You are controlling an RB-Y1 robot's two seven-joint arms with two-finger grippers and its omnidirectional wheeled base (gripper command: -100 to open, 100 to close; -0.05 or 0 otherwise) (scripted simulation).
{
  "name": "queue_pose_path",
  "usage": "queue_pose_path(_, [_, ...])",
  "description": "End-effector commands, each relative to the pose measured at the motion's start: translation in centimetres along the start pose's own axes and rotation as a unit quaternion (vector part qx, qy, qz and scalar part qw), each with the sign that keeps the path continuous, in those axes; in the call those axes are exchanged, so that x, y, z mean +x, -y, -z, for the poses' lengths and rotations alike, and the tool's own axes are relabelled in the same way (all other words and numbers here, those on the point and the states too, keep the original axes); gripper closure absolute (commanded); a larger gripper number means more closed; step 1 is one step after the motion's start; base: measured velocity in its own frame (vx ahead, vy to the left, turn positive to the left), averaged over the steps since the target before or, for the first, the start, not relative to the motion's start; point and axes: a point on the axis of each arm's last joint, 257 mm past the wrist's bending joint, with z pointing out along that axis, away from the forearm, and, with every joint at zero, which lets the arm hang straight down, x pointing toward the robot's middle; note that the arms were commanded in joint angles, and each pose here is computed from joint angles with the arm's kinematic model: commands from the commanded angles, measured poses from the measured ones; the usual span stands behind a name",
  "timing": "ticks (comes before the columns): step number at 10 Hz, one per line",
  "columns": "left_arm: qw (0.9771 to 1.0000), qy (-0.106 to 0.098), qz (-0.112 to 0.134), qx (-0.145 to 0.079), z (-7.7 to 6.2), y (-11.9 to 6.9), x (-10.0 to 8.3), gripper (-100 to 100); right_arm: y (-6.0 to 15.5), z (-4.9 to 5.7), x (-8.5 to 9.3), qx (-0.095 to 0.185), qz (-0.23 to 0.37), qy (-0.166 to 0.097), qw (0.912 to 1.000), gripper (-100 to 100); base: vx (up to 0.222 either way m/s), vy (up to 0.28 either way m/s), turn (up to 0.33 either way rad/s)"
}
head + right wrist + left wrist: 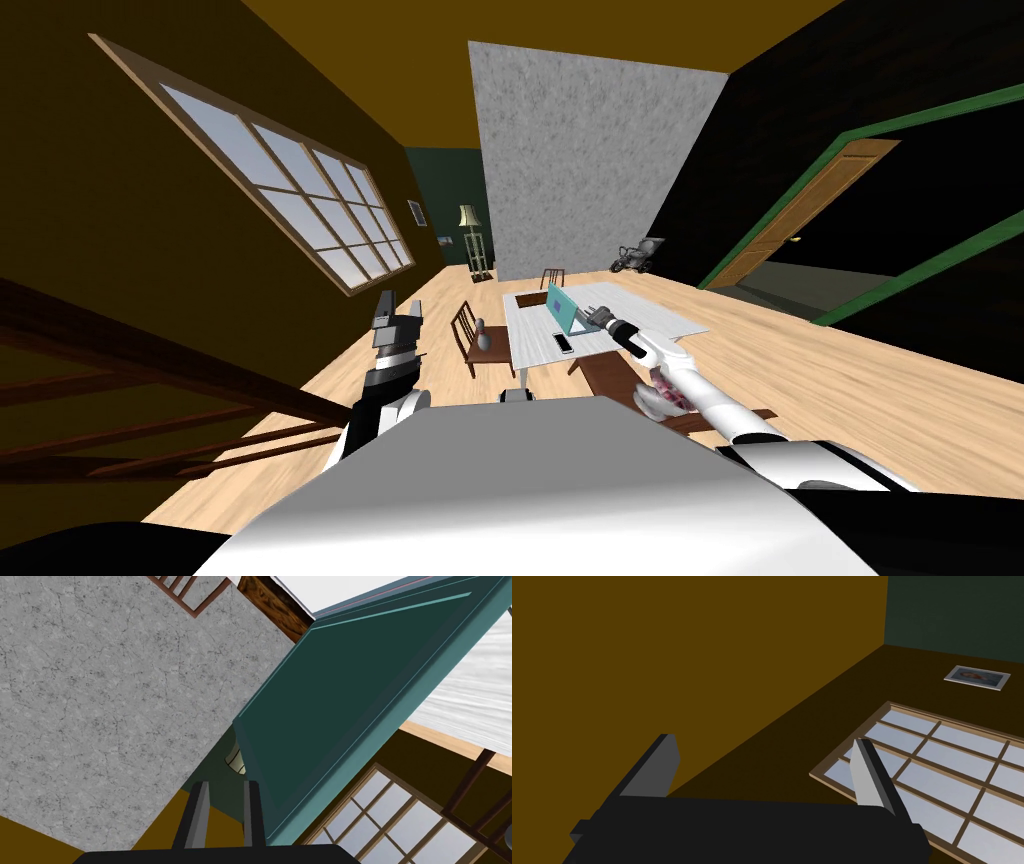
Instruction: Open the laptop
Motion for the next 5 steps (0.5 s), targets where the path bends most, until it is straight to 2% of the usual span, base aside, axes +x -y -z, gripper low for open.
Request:
queue_pose_path(1, [1.0000, 0.000, 0.000, 0.000, 0.0, 0.0, 0.0, 0, 0.6, 0.3, -0.1, 0.004, 0.050, -0.005, 0.9987, -100, 0.009, 0.134, -0.028])
queue_pose_path(5, [1.0000, 0.000, 0.000, 0.000, 0.0, 0.0, 0.0, 0, 1.8, 0.7, -0.5, 0.011, 0.132, -0.012, 0.9911, -100, 0.015, 0.116, -0.027])
